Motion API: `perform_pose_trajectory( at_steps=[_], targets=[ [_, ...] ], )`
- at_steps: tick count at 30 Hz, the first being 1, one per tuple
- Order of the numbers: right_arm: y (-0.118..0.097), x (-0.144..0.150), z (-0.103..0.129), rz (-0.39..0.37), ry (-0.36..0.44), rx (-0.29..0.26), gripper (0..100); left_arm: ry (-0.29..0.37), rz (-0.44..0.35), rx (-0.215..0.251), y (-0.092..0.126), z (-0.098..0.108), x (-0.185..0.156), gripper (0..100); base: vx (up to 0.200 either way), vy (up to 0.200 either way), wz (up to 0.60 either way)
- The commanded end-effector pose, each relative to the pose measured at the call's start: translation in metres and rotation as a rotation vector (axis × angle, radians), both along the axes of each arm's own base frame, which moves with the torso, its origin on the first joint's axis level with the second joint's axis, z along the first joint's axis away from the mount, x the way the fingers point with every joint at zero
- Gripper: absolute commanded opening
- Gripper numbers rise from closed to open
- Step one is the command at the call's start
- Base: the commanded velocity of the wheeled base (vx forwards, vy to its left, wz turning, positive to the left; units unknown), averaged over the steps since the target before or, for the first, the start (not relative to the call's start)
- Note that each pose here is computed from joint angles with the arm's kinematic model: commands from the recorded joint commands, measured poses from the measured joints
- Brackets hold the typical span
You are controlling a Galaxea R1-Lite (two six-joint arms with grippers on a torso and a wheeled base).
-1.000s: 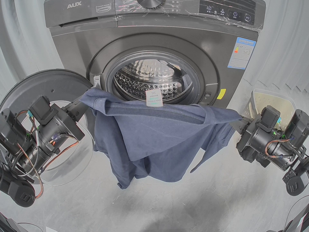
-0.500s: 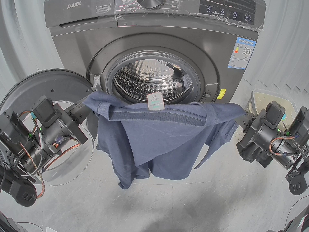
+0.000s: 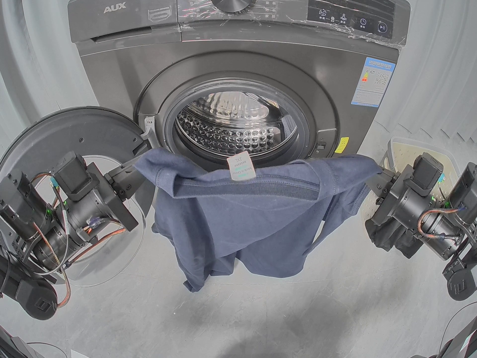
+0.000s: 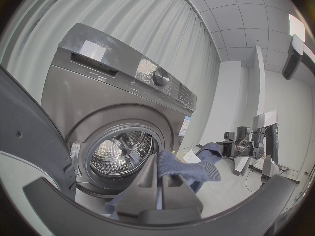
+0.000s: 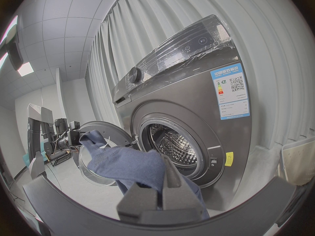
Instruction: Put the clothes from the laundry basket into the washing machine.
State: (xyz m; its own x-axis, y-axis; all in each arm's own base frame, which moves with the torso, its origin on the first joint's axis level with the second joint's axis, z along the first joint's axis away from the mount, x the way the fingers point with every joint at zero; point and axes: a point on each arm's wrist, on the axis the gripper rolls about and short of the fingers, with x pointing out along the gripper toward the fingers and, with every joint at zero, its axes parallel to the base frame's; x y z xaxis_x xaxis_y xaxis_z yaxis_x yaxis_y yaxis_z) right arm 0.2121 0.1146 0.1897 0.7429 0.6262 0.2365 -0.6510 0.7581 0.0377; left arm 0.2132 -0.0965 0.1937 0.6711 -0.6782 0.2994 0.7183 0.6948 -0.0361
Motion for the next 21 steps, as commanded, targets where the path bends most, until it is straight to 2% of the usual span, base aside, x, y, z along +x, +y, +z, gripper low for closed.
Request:
perform_pose_trajectory(
  at_steps=[1, 14, 21],
  targets=[
    [0.001, -0.001, 0.0, 0.003, -0.001, 0.001, 0, 0.002, -0.025, 0.006, -0.003, -0.001, -0.003, 0, 0.0, 0.0, 0.0],
    [-0.002, 0.003, -0.001, -0.01, 0.0, -0.003, 0, -0.077, -0.014, -0.025, -0.003, 0.018, 0.004, 0, 0.0, 0.0, 0.0],
    [0.002, 0.001, -0.007, 0.001, 0.022, -0.019, 0, -0.065, -0.023, -0.019, -0.006, 0.015, 0.004, 0, 0.0, 0.0, 0.0]
  ],
)
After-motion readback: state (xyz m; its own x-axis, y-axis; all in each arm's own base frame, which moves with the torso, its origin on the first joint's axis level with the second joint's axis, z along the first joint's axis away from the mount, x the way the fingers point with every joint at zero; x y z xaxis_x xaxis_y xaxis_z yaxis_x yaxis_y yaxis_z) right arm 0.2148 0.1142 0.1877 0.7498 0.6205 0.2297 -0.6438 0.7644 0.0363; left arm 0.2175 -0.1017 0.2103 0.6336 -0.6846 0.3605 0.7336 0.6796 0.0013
